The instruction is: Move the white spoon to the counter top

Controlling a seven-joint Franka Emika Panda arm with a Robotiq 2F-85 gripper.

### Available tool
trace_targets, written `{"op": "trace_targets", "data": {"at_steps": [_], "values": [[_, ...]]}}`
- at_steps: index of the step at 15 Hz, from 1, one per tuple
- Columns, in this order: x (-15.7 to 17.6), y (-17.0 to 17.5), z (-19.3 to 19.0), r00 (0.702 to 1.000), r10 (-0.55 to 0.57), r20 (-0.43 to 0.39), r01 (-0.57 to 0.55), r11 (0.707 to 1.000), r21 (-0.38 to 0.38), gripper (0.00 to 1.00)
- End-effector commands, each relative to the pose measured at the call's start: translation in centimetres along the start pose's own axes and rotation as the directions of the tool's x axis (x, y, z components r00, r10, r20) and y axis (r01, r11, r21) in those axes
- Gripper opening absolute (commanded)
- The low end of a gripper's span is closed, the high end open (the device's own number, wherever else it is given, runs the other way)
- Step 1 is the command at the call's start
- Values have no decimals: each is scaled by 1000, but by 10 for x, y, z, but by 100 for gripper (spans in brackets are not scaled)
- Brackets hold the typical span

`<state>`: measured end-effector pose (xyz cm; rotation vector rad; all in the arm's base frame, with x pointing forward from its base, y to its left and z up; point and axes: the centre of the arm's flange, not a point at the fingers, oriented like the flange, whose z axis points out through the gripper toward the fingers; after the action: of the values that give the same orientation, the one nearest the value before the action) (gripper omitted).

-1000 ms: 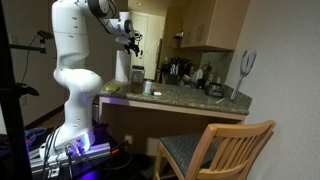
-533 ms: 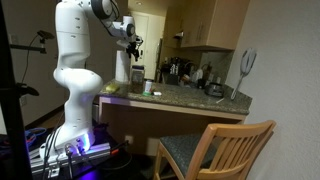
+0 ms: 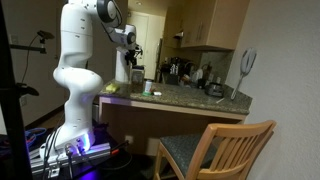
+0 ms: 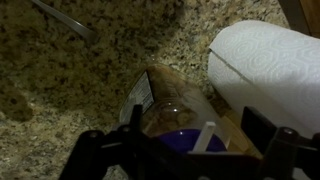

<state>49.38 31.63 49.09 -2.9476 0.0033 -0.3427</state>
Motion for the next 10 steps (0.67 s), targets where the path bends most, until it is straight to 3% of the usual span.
{"op": "trace_targets", "data": {"at_steps": [1, 2, 3, 4, 10], "values": [[0, 0, 1, 1000, 0, 2, 0, 1000, 0, 100], [1, -1, -1, 1000, -1, -2, 1, 1000, 2, 100], [1, -3, -5, 1000, -11, -9, 11, 1000, -11, 75], [0, -3, -7, 1000, -26, -13, 26, 999, -19, 73], [-4, 0, 0, 999, -43, -5, 43, 998, -55, 30]]}}
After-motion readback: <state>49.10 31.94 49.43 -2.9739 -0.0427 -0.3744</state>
